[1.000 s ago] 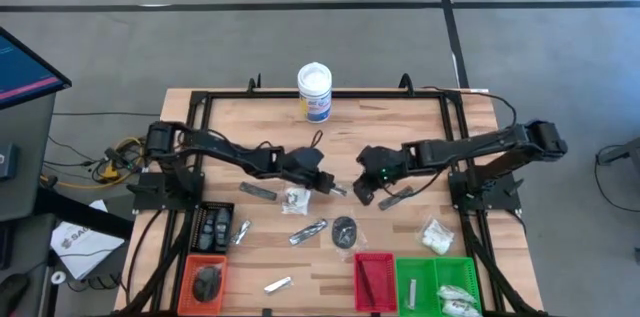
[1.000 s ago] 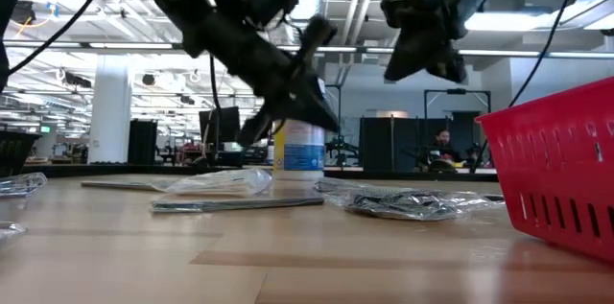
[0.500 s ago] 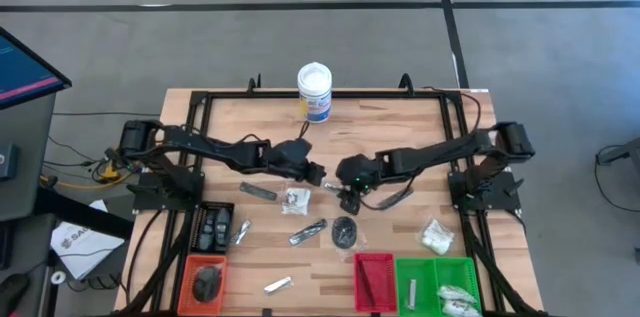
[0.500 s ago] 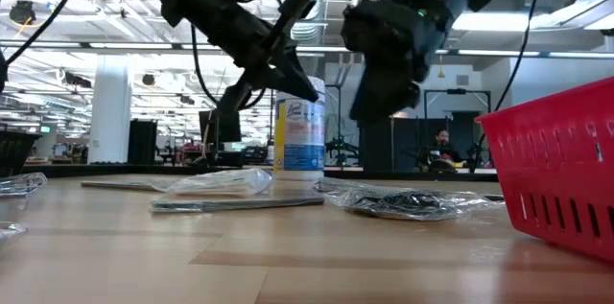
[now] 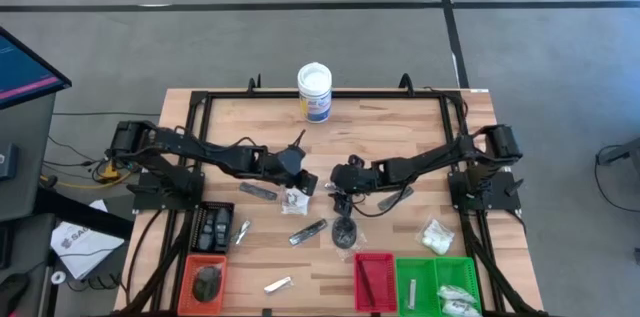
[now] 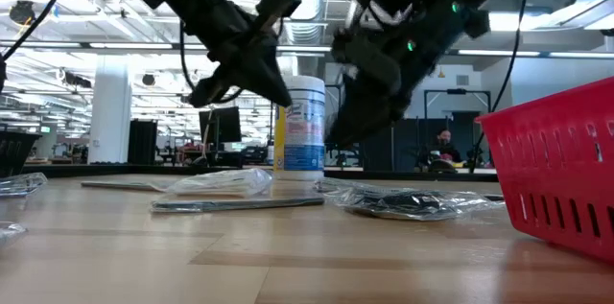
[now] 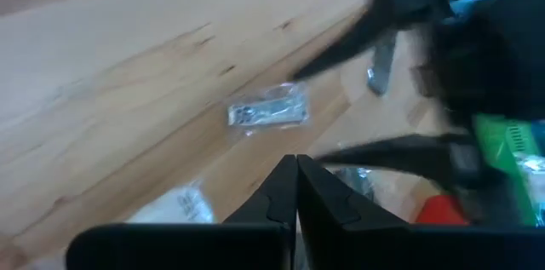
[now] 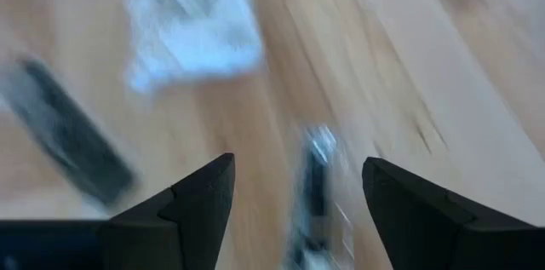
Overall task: Pick & Place Travel size toiletries
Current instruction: Put the silver nail cutter into the left green bin
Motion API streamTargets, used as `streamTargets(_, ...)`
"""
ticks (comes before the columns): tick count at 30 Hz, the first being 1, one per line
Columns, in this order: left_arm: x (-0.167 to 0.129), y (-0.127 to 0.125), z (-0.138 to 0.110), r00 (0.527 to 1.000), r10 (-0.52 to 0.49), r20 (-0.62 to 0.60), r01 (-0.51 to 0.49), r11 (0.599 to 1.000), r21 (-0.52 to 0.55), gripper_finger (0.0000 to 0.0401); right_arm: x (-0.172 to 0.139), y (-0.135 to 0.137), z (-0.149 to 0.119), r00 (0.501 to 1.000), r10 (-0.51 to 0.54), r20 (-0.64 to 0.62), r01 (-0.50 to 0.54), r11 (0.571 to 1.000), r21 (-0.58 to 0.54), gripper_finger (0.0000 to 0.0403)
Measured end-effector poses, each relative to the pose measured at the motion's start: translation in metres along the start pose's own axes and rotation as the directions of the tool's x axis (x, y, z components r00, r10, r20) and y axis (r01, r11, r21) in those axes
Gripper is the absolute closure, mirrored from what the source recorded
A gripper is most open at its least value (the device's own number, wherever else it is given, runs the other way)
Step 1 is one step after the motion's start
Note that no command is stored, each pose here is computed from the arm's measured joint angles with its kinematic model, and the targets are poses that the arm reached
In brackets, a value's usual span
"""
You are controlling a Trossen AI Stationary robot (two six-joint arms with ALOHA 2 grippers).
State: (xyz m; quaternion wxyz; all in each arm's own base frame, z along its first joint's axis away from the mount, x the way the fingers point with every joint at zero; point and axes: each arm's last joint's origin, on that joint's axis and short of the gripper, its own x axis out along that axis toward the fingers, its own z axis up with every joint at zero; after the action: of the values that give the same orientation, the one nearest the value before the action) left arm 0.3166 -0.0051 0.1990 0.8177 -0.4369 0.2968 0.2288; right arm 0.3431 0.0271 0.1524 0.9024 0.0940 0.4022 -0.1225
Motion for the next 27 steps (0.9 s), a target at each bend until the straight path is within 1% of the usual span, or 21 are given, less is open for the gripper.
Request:
streamTargets(2,-0.006,0.002,0.000,1.000,0.022,-0.005,-0.022,1.000,0.003,0.0401,0.005,-0.002,-0.008,1.000,-0.011,-0.024,0.011,1.000,0.012,0.0154)
streamTargets(3,-0.007,0.000,0.001,1.000,0.006,0.009,-0.006,1.000,0.001,0.0401,0.009,-0.002,-0.008,1.000,-0.006,-0.007,0.006,1.000,0.029,0.0154)
streamTargets(5,-0.012,0.000,0.003,1.000,0.012,0.021,-0.012,1.000,0.002,0.0401,0.010,-0.001,-0.017,0.999,-0.007,-0.036,0.009,0.999,0.034,0.0154)
streamTargets(7,-0.016,-0.003,0.005,0.999,-0.006,0.044,0.006,1.000,0.000,0.0401,0.016,0.005,-0.018,1.000,0.010,-0.014,-0.009,0.999,0.033,0.0153)
streamTargets(9,-0.019,-0.003,0.008,0.998,-0.009,0.065,0.009,1.000,-0.004,0.0401,0.016,0.007,-0.021,1.000,0.010,-0.027,-0.009,1.000,0.020,0.0153)
streamTargets(11,-0.023,-0.001,0.009,0.998,0.004,0.066,-0.004,1.000,-0.002,0.0401,0.017,0.008,-0.022,1.000,0.007,-0.026,-0.007,1.000,0.022,0.0153)
streamTargets(13,-0.024,-0.003,0.012,0.997,-0.011,0.082,0.012,1.000,-0.006,0.0401,0.023,0.006,-0.024,0.999,-0.019,-0.036,0.020,0.999,0.034,0.0153)
streamTargets(14,-0.026,-0.001,0.013,0.997,-0.002,0.081,0.003,1.000,-0.004,0.0401,0.024,0.003,-0.029,0.997,-0.037,-0.069,0.039,0.999,0.031,0.0153)
streamTargets(15,-0.026,-0.001,0.014,0.996,-0.002,0.085,0.003,1.000,-0.005,0.0401,0.026,0.002,-0.031,0.996,-0.042,-0.076,0.045,0.998,0.035,0.0153)
streamTargets(17,-0.026,-0.001,0.016,0.996,-0.004,0.093,0.005,1.000,-0.009,0.0401,0.031,0.002,-0.029,0.998,-0.026,-0.065,0.030,0.998,0.055,0.0153)
streamTargets(21,-0.026,0.000,0.017,0.995,-0.003,0.095,0.005,1.000,-0.014,0.0401,0.042,0.000,-0.034,0.996,-0.041,-0.076,0.047,0.996,0.080,0.0153)
streamTargets(27,-0.026,0.000,0.017,0.996,-0.004,0.095,0.005,1.000,-0.015,0.0401,0.044,0.000,-0.036,0.995,-0.032,-0.091,0.042,0.993,0.107,0.0154)
